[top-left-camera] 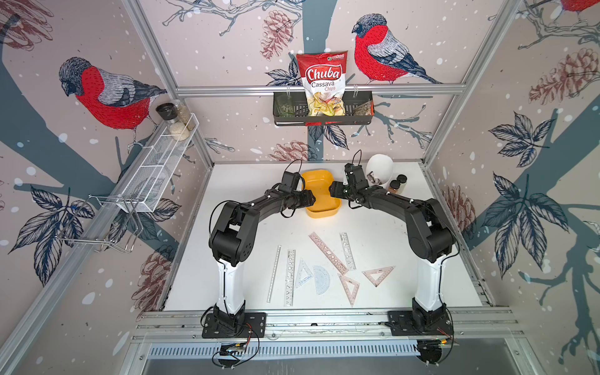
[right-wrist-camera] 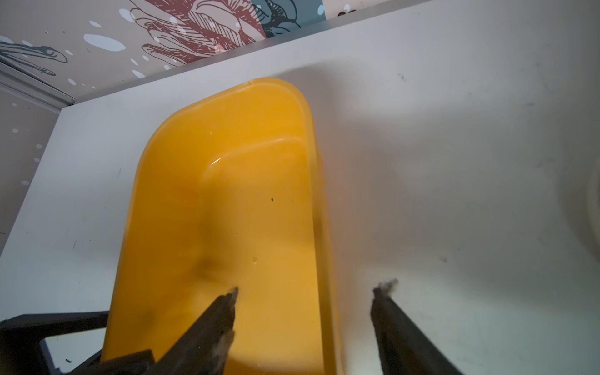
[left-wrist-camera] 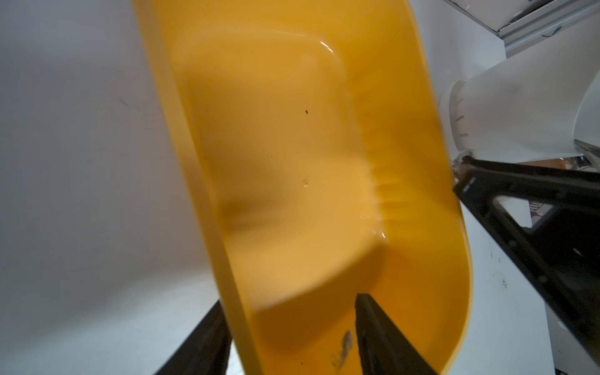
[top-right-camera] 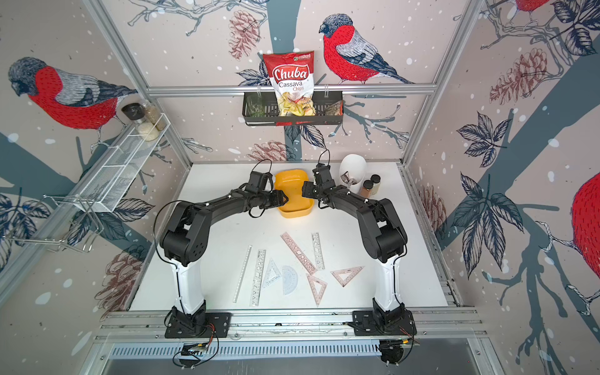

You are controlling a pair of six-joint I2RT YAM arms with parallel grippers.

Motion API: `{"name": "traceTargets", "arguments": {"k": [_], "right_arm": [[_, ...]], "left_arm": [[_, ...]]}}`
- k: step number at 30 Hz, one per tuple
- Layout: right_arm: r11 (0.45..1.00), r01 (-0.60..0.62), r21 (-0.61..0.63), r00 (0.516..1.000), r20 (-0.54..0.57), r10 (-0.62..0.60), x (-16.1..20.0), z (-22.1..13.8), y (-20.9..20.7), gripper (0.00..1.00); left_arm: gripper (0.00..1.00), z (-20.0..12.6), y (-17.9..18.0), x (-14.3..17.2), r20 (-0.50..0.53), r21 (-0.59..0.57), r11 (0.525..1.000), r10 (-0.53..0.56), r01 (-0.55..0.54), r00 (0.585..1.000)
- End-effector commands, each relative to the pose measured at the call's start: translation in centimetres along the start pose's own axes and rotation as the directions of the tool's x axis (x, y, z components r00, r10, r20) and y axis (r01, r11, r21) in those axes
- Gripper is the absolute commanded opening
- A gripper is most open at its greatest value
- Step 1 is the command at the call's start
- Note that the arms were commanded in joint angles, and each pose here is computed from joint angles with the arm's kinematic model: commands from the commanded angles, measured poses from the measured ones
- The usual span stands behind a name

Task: Put the scattered rulers into the storage box
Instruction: Adjust the storage box at the center of the board.

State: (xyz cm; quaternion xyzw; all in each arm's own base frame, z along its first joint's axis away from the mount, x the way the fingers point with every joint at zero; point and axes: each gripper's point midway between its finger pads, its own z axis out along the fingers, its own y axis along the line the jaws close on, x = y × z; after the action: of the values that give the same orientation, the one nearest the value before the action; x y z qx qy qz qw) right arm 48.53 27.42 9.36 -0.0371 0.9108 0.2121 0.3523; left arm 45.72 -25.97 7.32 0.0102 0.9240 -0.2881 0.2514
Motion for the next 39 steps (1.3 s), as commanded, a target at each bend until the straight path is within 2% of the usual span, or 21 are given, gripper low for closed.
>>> {"name": "traceTargets", "arguments": {"k": [1, 9, 13, 24, 29, 33, 36, 39], "right_arm": [[0.999, 0.021, -0.024, 1.000, -0.021, -0.021, 0.2, 0.2, 0.5, 0.69], [0.998, 0.037, -0.042, 0.998, -0.041, -0.039, 0.5, -0.2, 0.3, 0.64], [0.995, 0.032, -0.095, 0.998, -0.059, -0.038, 0.8, -0.6, 1.4, 0.62], [0.990, 0.034, -0.139, 0.994, -0.096, -0.047, 2.4, -1.1, 2.9, 0.62], [0.990, 0.035, -0.137, 0.995, -0.086, -0.047, 2.0, -1.8, 2.7, 0.62], [0.996, 0.043, -0.081, 0.996, -0.079, -0.050, 1.2, -3.2, 1.1, 0.63], [0.995, 0.091, -0.029, 0.994, -0.061, -0.093, 1.2, -5.7, 0.5, 0.63], [0.984, 0.178, -0.013, 0.981, -0.083, -0.178, 3.8, -8.6, 1.0, 0.62]], "left_arm": [[0.63, -0.2, -0.2, 0.0, 0.000, -0.002, 1.000, -0.004, 0.004, 1.000], [0.66, -1.1, 0.4, -1.0, 0.034, -0.059, 0.998, 0.009, -0.007, 0.999], [0.66, -1.0, 0.8, -1.0, 0.026, -0.064, 0.998, 0.000, 0.002, 1.000], [0.67, -1.4, 0.7, -2.5, 0.051, -0.071, 0.997, -0.004, 0.008, 0.999], [0.67, -1.5, 1.1, -2.5, 0.054, -0.082, 0.996, -0.018, 0.023, 0.998], [0.67, -2.9, 1.3, -2.7, 0.079, -0.098, 0.995, -0.030, 0.037, 0.996], [0.67, -5.0, 1.0, -2.9, 0.110, -0.107, 0.993, -0.031, 0.043, 0.993], [0.67, -7.2, 0.3, -2.4, 0.132, -0.098, 0.994, -0.030, 0.044, 0.991]]}}
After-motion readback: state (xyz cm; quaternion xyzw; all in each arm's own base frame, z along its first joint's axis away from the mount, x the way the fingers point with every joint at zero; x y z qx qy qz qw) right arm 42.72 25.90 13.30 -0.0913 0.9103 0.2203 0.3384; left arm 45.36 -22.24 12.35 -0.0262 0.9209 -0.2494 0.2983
